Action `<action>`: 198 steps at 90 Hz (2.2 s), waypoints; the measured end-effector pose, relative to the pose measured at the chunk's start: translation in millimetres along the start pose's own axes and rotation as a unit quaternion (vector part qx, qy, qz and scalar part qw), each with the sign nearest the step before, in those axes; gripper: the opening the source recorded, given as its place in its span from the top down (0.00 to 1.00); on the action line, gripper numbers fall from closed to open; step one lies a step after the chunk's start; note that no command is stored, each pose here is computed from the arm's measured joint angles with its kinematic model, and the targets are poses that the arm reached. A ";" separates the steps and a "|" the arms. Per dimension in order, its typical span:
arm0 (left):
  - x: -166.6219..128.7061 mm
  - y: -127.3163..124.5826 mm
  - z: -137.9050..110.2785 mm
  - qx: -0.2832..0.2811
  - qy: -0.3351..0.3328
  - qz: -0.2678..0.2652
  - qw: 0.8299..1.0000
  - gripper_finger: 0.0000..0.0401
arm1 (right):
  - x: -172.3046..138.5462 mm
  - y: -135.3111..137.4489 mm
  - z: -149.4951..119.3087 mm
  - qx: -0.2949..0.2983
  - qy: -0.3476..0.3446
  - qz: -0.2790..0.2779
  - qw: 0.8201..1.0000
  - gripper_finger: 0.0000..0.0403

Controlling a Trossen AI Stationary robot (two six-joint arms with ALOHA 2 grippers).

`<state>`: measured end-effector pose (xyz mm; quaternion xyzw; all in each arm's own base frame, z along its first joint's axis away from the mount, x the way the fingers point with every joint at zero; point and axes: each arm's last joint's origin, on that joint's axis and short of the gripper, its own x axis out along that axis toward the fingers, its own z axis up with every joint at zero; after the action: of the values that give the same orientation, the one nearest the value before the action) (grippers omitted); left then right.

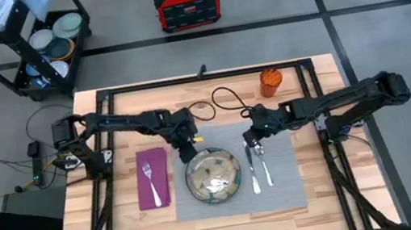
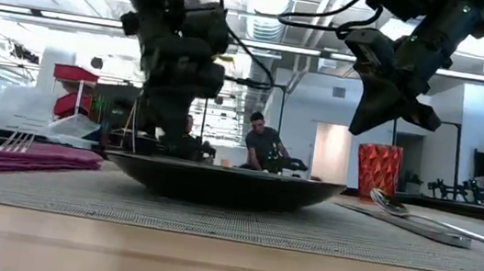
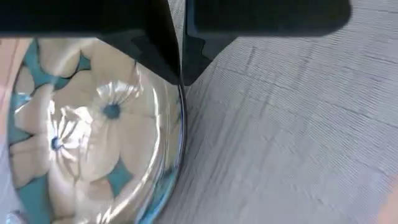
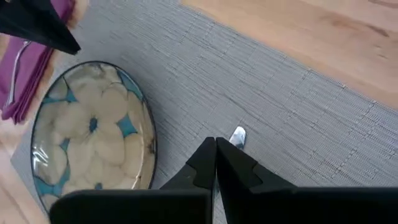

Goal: Set table place
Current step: Adjust the orange cup on top of the gray placemat

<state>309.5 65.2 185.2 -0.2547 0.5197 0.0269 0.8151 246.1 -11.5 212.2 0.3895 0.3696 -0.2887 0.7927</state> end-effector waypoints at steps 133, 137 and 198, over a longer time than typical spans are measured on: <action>-22.2 14.3 -3.8 0.007 0.035 0.032 0.999 1.00 | -7.4 -124.5 140.1 -0.170 0.128 -0.182 0.960 0.53; -22.2 14.3 -3.8 0.007 0.035 0.032 0.999 1.00 | -1.2 -126.4 140.5 -0.168 0.136 -0.184 0.959 0.60; -20.8 10.4 -5.3 0.007 0.040 0.030 0.999 1.00 | 5.4 -67.3 98.5 -0.154 0.157 -0.162 0.962 1.00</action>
<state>292.4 76.5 197.3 -0.2344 0.5595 0.0375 0.7941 234.5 -129.9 222.3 0.2385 0.5874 -0.2882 0.7177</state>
